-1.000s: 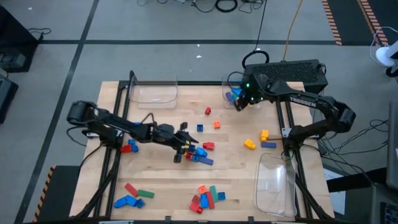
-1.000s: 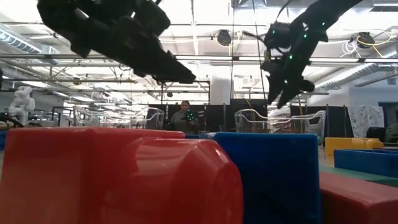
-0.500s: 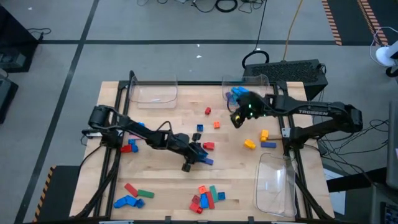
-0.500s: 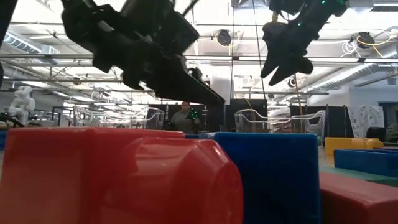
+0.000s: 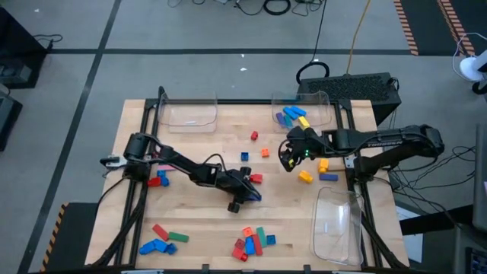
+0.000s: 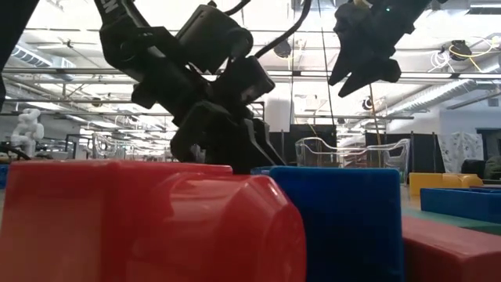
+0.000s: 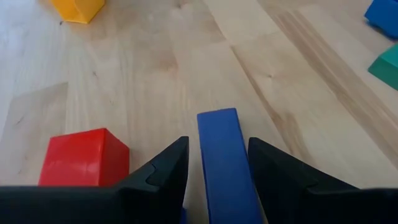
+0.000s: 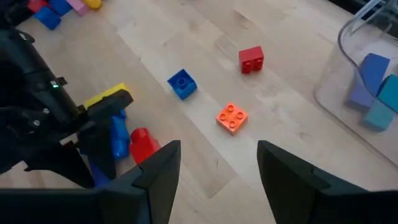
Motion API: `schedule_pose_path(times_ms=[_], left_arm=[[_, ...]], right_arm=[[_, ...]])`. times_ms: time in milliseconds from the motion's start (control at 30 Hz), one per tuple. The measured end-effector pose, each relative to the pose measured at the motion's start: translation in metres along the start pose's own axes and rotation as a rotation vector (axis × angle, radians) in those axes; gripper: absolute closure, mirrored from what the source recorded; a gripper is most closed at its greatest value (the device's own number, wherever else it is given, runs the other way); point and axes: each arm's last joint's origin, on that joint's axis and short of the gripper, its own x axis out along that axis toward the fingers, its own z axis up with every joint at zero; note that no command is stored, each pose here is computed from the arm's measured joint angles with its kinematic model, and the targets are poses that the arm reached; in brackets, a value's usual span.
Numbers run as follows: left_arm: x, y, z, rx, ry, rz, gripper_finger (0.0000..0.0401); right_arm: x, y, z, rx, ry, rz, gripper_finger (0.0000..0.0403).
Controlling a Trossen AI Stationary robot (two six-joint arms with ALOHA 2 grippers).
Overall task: Sort blocks by size
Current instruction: Put the dark blue block into the top right transparent bin
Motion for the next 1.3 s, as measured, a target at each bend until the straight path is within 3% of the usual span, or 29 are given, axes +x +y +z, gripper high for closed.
schedule_pose_path(times_ms=[367, 500, 800, 1067, 1300], left_arm=[[0.001, -0.002, -0.007, -0.106, 0.092, -0.04, 0.0232], [0.001, -0.004, -0.007, -0.113, 0.177, -0.046, 0.0232], [0.001, -0.004, -0.009, -0.103, 0.195, -0.007, 0.0234], [0.0, -0.004, -0.011, -0.107, 0.222, -0.004, 0.0277], [0.0, -0.004, -0.012, -0.113, 0.236, -0.01, 0.0279]], right_arm=[[0.0, 0.0, 0.0, -0.03, 0.003, -0.001, 0.0206], [0.0, 0.0, -0.001, -0.033, 0.003, 0.0, 0.0206], [-0.002, 0.006, -0.005, -0.058, -0.008, -0.001, 0.0206], [-0.004, 0.011, -0.009, -0.058, -0.001, 0.018, 0.0206], [-0.004, 0.011, -0.009, -0.055, 0.0, 0.02, 0.0206]])
